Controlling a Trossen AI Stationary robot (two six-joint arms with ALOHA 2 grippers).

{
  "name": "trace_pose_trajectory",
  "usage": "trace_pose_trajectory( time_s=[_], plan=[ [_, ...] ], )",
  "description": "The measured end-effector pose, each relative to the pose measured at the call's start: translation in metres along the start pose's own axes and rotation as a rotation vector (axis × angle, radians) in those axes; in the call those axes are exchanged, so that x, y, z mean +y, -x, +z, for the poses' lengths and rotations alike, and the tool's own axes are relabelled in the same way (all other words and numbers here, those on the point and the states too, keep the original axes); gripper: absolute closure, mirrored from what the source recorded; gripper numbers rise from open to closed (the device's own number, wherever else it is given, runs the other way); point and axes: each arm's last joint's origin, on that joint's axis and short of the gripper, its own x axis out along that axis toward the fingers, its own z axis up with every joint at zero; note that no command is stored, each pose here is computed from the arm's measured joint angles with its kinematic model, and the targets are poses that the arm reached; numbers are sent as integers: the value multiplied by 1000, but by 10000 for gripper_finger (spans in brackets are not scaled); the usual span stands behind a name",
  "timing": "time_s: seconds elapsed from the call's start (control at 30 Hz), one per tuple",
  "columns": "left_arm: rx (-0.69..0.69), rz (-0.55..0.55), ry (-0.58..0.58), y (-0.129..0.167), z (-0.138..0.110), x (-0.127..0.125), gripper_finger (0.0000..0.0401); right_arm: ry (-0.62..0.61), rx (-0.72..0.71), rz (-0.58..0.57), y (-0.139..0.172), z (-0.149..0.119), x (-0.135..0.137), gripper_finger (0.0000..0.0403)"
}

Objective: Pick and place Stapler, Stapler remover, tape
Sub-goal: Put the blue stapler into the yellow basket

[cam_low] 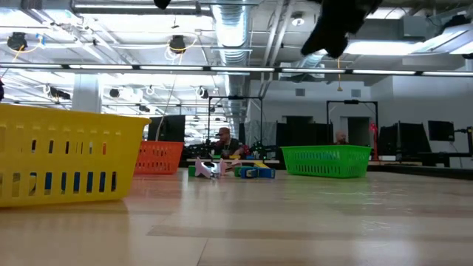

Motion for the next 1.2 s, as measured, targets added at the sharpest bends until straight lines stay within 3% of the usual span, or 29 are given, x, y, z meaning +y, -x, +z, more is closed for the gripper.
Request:
trace_pose_trajectory(
  time_s=[0.53,0.87,1.2],
  plan=[
    [34,20,0,-7,-10,0,227,-99,197,42,-69,-12,-22,247],
    [30,19,0,-9,-12,0,232,-116,249,36,-121,-24,-30,217],
    [18,19,2,-9,-11,0,238,-120,317,21,-155,-41,-33,224]
  ],
)
